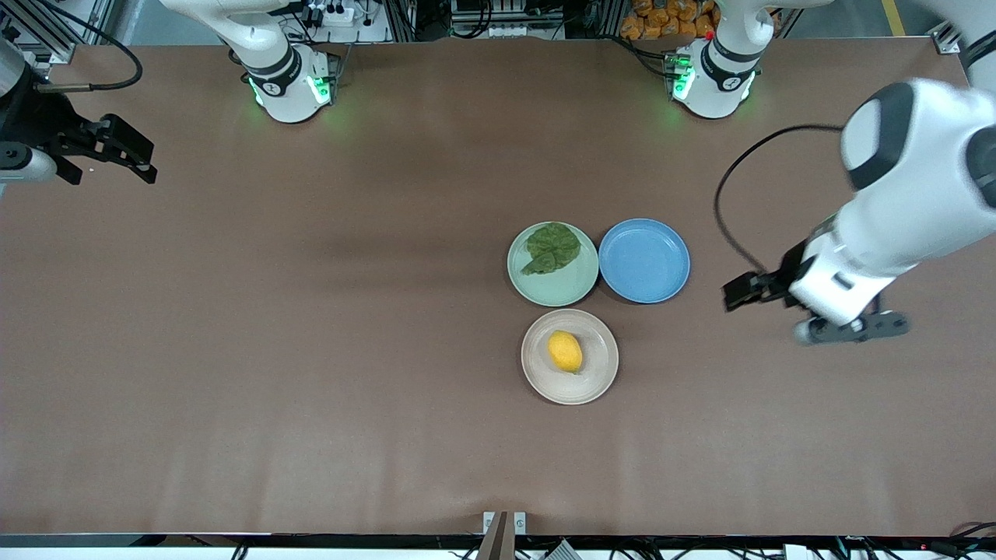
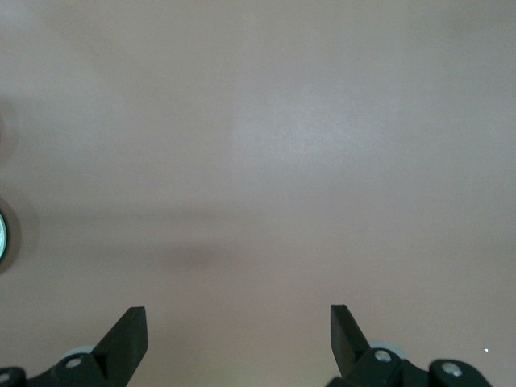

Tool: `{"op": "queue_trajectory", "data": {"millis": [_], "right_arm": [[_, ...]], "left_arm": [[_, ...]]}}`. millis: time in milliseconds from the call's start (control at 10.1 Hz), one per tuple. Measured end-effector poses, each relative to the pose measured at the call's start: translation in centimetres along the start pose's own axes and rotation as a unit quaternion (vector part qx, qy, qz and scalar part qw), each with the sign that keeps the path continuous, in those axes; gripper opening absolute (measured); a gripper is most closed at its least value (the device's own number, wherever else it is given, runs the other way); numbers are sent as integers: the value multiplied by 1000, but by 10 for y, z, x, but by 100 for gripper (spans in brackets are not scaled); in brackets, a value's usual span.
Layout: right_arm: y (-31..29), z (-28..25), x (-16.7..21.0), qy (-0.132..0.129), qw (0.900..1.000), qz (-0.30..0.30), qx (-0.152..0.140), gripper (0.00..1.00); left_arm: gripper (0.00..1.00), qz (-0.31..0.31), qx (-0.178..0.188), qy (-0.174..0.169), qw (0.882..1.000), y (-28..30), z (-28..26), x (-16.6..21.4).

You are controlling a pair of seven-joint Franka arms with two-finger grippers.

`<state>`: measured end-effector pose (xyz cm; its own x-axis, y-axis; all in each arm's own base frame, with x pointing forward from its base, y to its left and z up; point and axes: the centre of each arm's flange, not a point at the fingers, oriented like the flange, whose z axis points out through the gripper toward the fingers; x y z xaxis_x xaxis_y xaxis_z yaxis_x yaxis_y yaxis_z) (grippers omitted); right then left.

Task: Pick lemon and lettuce from plates
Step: 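Move the left gripper over the lemon on the white plate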

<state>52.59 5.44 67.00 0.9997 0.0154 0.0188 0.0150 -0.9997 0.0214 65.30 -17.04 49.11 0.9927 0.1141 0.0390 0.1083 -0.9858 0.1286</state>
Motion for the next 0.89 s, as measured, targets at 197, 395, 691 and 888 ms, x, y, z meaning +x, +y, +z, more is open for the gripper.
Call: {"op": "queue_trajectory", "data": {"millis": [197, 395, 691, 888], "right_arm": [[0, 0, 0, 0, 1000, 0, 0, 100], [0, 0, 1, 1, 1000, 0, 0, 100], [-1, 0, 1, 3, 1000, 0, 0, 100], [-1, 0, 1, 2, 1000, -1, 0, 100]], "left_arm": [[100, -17, -17, 19, 1000, 36, 45, 6], [100, -33, -38, 41, 998, 75, 97, 7], [100, -43, -59, 49, 996, 124, 178, -7], [100, -50, -58, 39, 996, 136, 205, -15]]}}
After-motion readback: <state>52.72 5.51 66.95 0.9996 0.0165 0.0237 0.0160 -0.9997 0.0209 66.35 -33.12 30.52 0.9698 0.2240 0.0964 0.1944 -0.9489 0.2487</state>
